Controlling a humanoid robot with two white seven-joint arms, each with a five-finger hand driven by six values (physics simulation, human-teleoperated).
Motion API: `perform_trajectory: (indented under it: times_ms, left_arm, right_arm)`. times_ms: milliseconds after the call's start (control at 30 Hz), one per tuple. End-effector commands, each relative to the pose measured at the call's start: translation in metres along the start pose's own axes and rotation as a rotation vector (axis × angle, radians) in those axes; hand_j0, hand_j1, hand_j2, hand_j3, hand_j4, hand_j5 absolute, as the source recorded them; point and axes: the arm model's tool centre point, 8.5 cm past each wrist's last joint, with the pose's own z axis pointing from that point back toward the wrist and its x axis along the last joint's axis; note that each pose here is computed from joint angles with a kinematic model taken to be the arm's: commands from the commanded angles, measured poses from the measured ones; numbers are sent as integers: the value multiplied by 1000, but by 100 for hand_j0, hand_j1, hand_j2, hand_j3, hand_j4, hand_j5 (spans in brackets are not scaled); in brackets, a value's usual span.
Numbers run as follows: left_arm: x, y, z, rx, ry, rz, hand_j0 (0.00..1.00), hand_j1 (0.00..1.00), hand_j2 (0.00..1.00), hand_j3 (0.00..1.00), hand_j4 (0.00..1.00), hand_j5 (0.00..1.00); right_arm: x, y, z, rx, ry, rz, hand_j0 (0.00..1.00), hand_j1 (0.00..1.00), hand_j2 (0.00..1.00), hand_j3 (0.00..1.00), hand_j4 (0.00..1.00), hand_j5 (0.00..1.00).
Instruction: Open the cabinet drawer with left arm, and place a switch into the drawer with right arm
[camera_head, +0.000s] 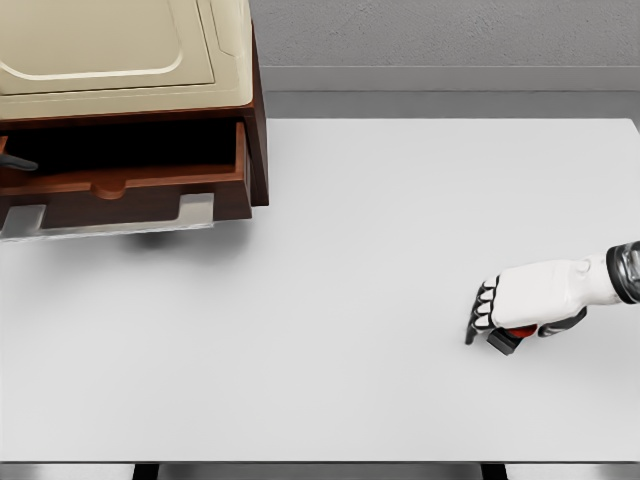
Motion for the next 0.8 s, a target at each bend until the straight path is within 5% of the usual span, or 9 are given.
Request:
perform_trajectory:
  times_ms: [0,133,400,767]
  left_arm:
    - [0,1,1,5,0,4,100,100,100,100,100,100]
    - [1,0,0,3,-3,6,100,100,100,100,100,100]
    - [1,0,0,2,-3,7,100,100,100,100,100,100]
    - [1,0,-1,2,-5,8,100,100,100,100,100,100]
  right_arm:
    - [0,1,1,0,3,-7,73,73,73,73,73,73]
    - [-1,2,3,1,7,-9,72,72,72,72,72,72]
    - [-3,1,9,-2,24,-7,55,55,55,55,55,55]
    - [-4,-3,9,-9,24,0,49,49,49,49,49,49]
